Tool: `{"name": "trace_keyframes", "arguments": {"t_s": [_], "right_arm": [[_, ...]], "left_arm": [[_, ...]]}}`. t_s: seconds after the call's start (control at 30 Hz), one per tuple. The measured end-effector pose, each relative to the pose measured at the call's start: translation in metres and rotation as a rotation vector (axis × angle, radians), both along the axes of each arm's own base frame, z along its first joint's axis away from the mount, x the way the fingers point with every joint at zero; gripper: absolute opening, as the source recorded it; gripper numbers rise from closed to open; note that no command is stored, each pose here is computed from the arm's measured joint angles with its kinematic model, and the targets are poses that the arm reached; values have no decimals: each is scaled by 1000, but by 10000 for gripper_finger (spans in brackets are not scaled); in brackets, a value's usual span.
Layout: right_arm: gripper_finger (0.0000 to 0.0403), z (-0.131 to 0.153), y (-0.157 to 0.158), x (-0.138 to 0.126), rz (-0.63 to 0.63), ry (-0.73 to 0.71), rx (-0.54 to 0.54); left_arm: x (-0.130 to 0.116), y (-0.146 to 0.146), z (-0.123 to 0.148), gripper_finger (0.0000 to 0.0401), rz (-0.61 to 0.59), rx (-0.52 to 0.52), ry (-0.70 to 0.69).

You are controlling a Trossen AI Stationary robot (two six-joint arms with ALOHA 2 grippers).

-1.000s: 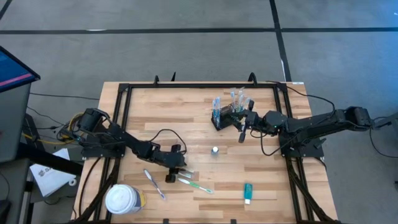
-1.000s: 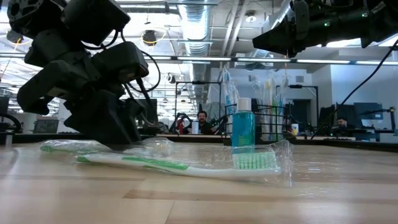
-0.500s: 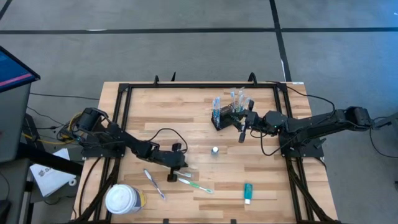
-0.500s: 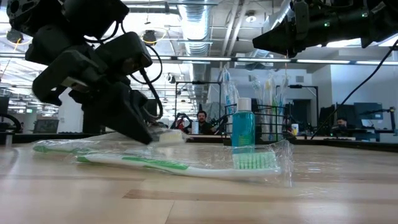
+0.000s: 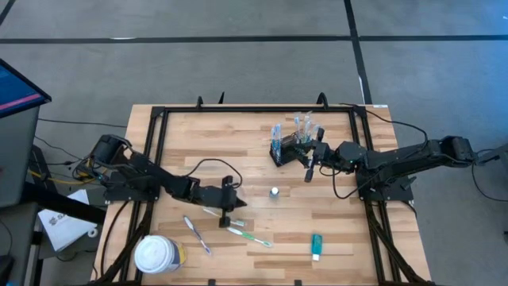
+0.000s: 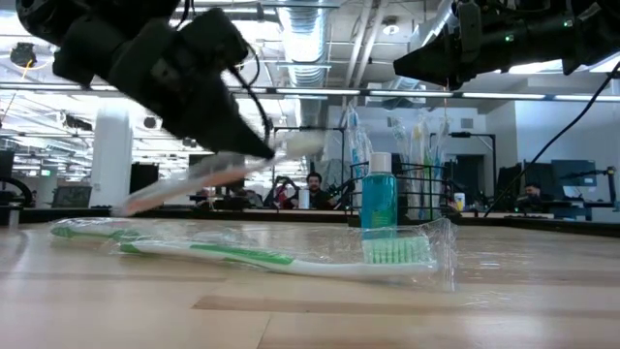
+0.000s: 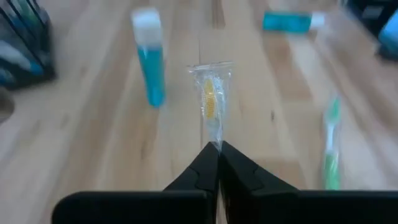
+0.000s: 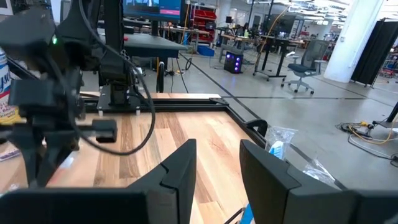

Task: Pick & Place toothbrushing station
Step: Put the orange toothbrush into the mesh organizer

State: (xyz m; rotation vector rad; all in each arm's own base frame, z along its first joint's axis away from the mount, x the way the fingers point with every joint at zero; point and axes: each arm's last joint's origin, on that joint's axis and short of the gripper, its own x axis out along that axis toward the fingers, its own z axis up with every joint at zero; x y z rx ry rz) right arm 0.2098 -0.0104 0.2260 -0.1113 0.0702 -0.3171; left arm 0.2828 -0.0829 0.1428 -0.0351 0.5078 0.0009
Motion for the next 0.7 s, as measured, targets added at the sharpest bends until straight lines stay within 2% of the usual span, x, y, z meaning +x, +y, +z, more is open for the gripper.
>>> {"name": "trace_keyframes", "arguments": {"t_s": [0.33, 0.7], "right_arm": [[113, 0, 0, 0, 0, 0, 0], [113, 0, 0, 0, 2, 0, 0]], "left_arm": [[-4, 14, 51, 0, 63, -51, -237], [-3, 35, 85, 0, 99, 32, -486]]}}
